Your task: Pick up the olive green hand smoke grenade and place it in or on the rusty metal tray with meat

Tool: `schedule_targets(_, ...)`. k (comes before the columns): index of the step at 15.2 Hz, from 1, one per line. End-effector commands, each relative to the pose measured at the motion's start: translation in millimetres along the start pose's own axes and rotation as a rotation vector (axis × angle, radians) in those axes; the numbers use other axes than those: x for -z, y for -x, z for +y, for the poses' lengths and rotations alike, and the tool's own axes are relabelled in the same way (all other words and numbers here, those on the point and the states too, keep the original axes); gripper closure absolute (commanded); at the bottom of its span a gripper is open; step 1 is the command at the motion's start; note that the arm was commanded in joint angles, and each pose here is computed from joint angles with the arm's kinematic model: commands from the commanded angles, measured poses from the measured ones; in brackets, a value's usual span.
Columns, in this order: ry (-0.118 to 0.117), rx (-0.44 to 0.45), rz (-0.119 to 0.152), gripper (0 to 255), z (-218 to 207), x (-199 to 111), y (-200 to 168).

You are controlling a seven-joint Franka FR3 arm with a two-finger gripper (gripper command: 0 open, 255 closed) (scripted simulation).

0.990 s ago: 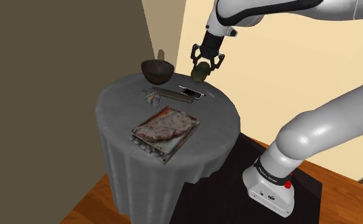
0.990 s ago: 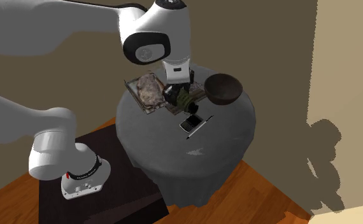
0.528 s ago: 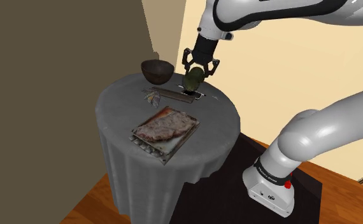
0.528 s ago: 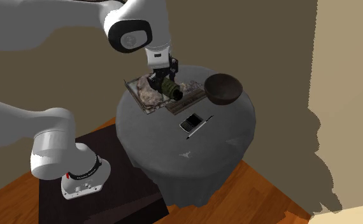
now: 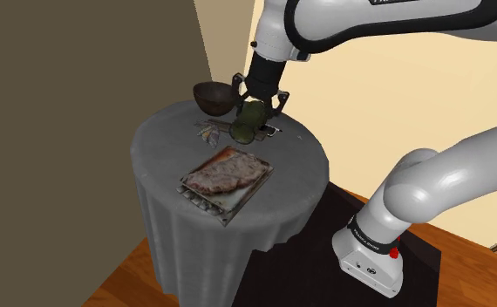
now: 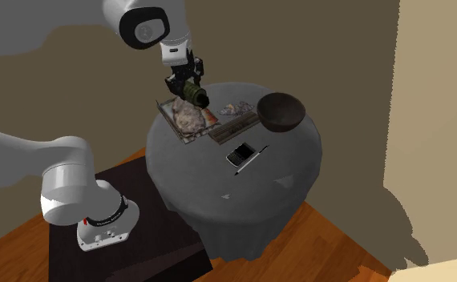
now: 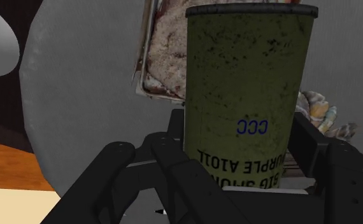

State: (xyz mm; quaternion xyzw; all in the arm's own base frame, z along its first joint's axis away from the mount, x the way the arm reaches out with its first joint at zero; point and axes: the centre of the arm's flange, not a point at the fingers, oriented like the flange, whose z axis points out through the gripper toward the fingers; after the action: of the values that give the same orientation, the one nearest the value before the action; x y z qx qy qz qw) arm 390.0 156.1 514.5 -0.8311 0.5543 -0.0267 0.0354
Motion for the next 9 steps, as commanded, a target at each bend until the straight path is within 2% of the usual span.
schedule_targets(1,0.000,-0.002,0.000,255,-4.4,0.5,25.4)
schedule_targets(5,0.000,-0.002,0.000,255,-11.3,1.3,70.9)
schedule_targets(9,0.000,-0.002,0.000,255,-9.4,-19.7,71.0)
